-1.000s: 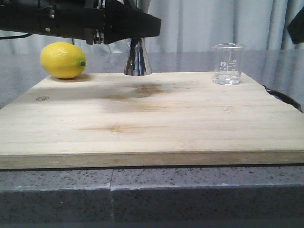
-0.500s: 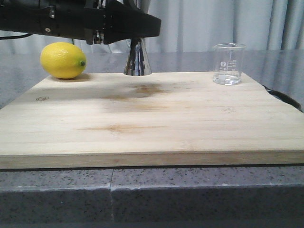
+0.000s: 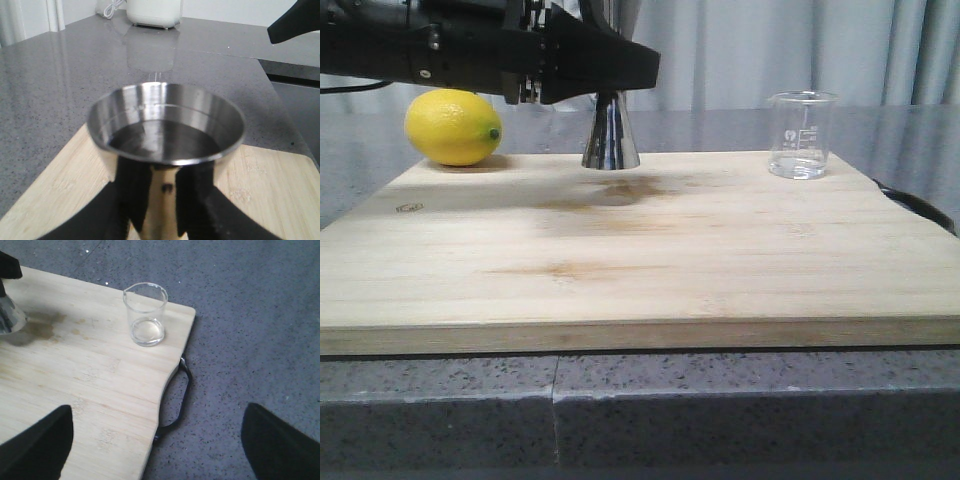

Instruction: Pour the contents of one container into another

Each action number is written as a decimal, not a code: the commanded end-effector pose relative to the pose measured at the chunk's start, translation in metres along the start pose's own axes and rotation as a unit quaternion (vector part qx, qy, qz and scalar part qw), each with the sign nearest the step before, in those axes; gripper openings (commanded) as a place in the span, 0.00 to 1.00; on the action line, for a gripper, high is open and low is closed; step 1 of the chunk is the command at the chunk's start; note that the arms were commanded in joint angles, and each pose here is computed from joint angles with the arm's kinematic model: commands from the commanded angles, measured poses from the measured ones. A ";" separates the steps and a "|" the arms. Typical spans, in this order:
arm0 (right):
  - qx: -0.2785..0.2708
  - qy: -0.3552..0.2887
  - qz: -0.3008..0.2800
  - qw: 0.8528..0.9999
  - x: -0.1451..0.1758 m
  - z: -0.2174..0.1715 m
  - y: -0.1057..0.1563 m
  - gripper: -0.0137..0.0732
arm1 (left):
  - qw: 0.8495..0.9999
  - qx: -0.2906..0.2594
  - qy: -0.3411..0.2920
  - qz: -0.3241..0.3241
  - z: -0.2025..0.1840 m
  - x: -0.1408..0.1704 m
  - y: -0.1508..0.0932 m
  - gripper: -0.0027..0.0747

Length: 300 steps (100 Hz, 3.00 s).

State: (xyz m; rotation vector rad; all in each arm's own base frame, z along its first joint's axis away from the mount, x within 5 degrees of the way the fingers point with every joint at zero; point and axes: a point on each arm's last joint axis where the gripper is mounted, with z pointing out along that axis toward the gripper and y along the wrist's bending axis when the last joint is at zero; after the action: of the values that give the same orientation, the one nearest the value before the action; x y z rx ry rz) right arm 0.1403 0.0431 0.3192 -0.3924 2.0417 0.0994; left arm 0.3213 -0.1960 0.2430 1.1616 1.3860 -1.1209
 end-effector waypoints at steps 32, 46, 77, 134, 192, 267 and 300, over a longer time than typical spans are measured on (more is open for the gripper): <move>0.006 -0.069 -0.010 0.998 -0.018 -0.007 -0.002 0.85 | 0.997 0.037 -0.060 0.014 0.002 -0.020 -0.007 0.28; 0.006 -0.069 -0.010 0.998 -0.018 -0.007 -0.002 0.85 | 0.998 0.041 -0.054 0.017 0.003 -0.018 -0.007 0.28; 0.007 -0.069 -0.011 0.998 -0.018 -0.007 -0.002 0.85 | 0.998 0.050 -0.035 0.009 0.005 -0.004 -0.004 0.28; 0.007 -0.069 -0.011 0.998 -0.018 -0.007 -0.002 0.85 | 0.998 0.054 -0.029 -0.008 0.005 -0.004 -0.005 0.66; 0.007 -0.069 -0.011 0.998 -0.018 -0.007 -0.002 0.85 | 0.981 -0.056 0.185 0.001 -0.033 -0.054 -0.038 0.72; -0.005 -0.042 0.045 0.998 -0.013 -0.006 0.000 0.85 | 0.857 -0.442 0.232 -0.127 -0.164 -0.144 -0.155 0.71; -0.005 -0.030 0.045 0.999 -0.011 -0.006 0.000 0.84 | 0.820 -0.529 0.147 -0.161 -0.193 -0.121 -0.189 0.64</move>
State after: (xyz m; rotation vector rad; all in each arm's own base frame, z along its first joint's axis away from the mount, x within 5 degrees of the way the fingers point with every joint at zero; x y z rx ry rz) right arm 0.1383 0.0436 0.3161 -0.3108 2.0974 0.1625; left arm 0.1285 -0.0419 0.3867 0.3279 2.2113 -0.1703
